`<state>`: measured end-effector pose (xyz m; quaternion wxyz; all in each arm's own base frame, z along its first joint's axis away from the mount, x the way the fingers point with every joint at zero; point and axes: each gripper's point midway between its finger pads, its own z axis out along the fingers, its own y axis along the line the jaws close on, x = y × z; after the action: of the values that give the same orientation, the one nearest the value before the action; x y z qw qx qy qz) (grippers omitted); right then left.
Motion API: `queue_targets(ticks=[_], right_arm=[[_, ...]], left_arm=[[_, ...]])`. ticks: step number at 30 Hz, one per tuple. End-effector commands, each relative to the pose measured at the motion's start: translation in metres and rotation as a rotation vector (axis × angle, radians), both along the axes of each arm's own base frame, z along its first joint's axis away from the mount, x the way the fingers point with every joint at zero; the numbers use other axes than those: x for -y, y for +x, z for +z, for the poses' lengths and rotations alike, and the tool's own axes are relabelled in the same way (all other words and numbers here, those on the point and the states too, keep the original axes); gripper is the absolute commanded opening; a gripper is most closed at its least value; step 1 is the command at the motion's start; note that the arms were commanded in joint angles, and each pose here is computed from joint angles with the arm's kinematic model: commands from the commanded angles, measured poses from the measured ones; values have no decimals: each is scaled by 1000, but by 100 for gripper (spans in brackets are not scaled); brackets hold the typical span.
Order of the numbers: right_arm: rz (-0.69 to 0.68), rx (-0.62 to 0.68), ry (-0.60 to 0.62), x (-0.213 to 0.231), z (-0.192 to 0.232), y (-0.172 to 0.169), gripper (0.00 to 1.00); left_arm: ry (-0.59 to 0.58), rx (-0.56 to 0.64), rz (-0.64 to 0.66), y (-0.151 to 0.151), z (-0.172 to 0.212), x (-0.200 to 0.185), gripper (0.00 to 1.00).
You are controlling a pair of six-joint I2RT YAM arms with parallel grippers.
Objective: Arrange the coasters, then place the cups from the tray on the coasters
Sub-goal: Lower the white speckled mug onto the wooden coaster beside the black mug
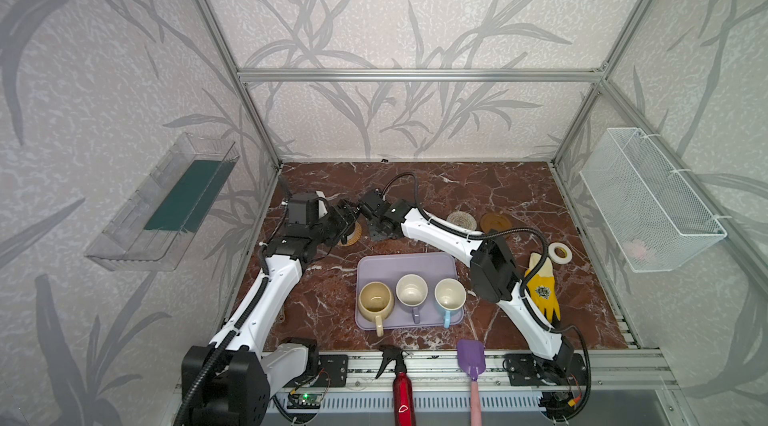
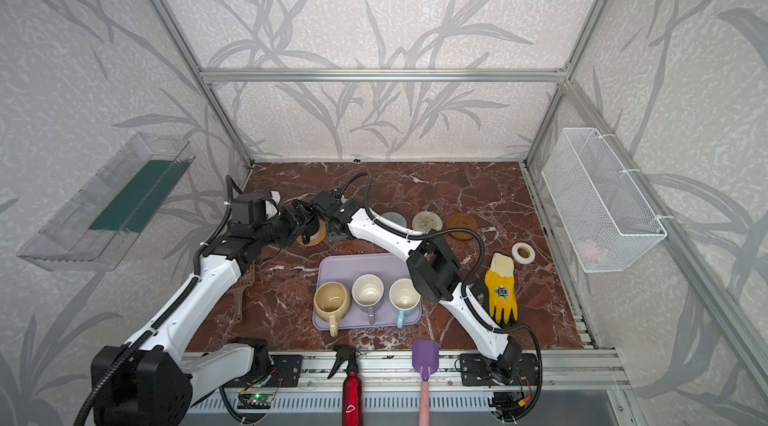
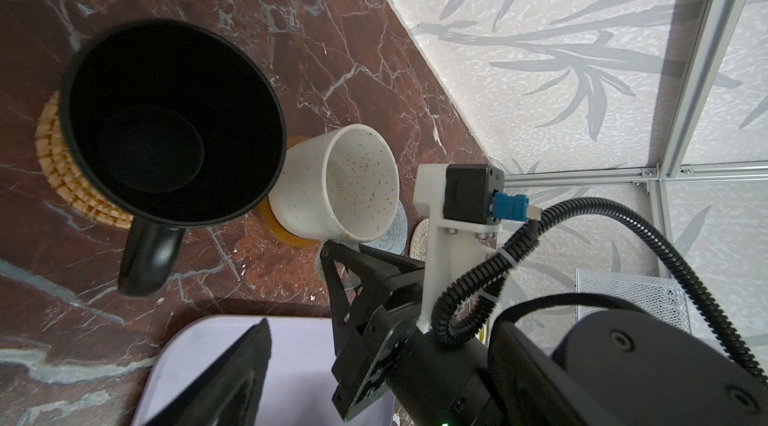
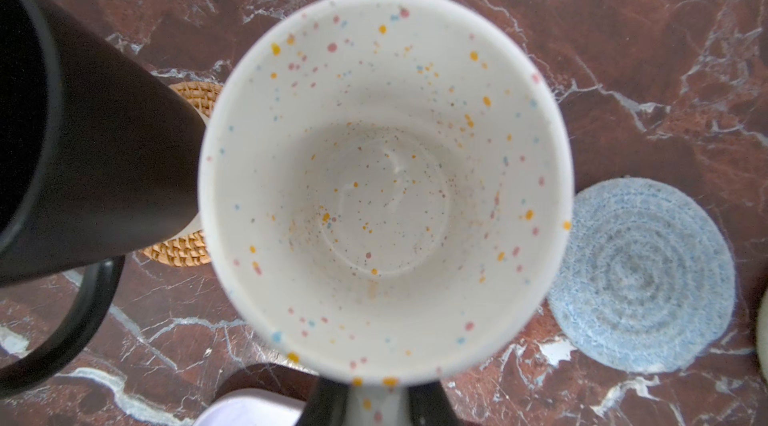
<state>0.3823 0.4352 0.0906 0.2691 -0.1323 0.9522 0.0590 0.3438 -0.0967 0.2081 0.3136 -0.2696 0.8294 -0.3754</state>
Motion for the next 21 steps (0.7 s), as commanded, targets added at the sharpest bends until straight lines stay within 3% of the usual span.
queue_targets(ticks=[1,5,15,21], right_arm=[[-49,26,-5,9,10,3,0],[-47,11,15,6,10,0,1],[-24,-13,37,2,7,-4,29],[-14,-26,58,0,11,-8,37]], left_arm=[[-16,38,5,1,11,0,87],[-3,32,4,-3,10,-1,87],[-12,51,-1,-6,16,0,87],[-9,52,0,-8,17,-1,87]])
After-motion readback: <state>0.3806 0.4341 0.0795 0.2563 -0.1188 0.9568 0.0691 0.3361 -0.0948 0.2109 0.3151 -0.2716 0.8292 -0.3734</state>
